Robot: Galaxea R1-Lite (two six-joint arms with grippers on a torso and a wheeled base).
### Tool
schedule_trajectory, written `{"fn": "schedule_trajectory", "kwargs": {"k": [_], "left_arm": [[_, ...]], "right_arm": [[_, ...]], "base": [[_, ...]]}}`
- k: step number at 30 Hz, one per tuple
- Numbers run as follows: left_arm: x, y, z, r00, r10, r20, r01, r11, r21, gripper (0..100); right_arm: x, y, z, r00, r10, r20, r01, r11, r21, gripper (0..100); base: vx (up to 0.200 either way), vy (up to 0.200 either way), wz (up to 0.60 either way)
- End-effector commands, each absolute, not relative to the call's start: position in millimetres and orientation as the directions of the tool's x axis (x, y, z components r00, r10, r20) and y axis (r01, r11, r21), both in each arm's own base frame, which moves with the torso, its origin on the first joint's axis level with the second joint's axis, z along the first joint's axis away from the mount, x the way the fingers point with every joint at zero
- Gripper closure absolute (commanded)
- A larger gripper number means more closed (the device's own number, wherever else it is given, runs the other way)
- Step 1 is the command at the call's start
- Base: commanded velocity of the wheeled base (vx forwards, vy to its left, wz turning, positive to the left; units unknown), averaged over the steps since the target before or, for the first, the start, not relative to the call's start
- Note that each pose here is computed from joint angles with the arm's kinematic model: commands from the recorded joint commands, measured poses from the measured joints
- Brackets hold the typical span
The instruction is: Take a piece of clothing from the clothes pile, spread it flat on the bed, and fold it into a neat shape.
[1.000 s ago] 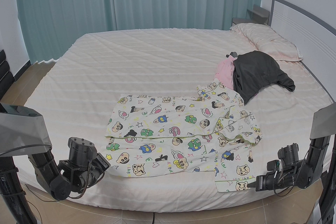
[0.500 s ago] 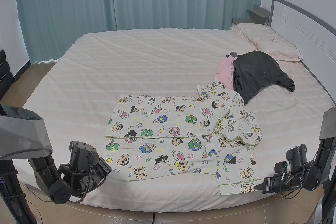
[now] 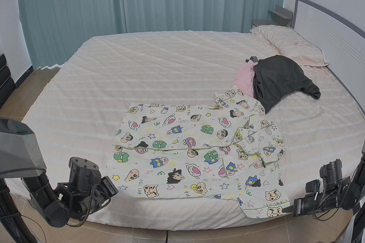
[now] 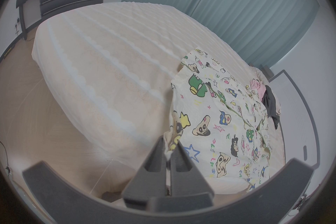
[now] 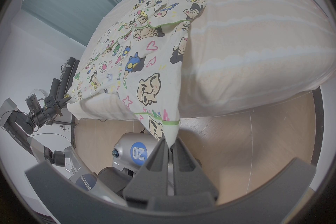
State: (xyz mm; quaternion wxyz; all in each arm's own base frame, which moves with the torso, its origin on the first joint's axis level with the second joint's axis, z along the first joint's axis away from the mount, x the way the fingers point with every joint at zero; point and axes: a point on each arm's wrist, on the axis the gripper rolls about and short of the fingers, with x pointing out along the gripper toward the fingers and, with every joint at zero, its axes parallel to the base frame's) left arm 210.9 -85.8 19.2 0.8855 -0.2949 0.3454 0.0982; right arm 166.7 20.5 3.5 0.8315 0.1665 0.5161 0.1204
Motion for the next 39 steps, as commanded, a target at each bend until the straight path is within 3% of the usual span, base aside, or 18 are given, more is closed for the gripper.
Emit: {"fn": "schedule_trajectory", "kwargs": {"k": [1,10,24,29,39], "left_arm": [[200,-87,17,0.724,-0.034,-0.689,-0.363,0.831,-0.422,100],[187,-92,7,0.679,-0.043,-0.733,-0.335,0.870,-0.361,100],[168,-91,-2,0.622,-0.041,-0.782,-0.286,0.918,-0.275,100],[158,-92,-2,0.615,-0.028,-0.788,-0.279,0.927,-0.250,100],[153,-89,10,0.647,-0.049,-0.761,-0.262,0.923,-0.282,100]], "right_arm": [[153,20,20,0.467,0.375,-0.801,-0.047,0.915,0.400,100],[131,17,28,0.398,0.363,-0.842,-0.067,0.927,0.368,100],[113,18,36,0.370,0.364,-0.855,-0.106,0.931,0.351,100],[105,18,34,0.301,0.363,-0.882,-0.110,0.932,0.346,100],[105,18,39,0.337,0.368,-0.867,-0.128,0.930,0.345,100]], "base": [[0.000,0.000,0.00],[0.000,0.000,0.00],[0.000,0.000,0.00],[0.000,0.000,0.00],[0.000,0.000,0.00]]}}
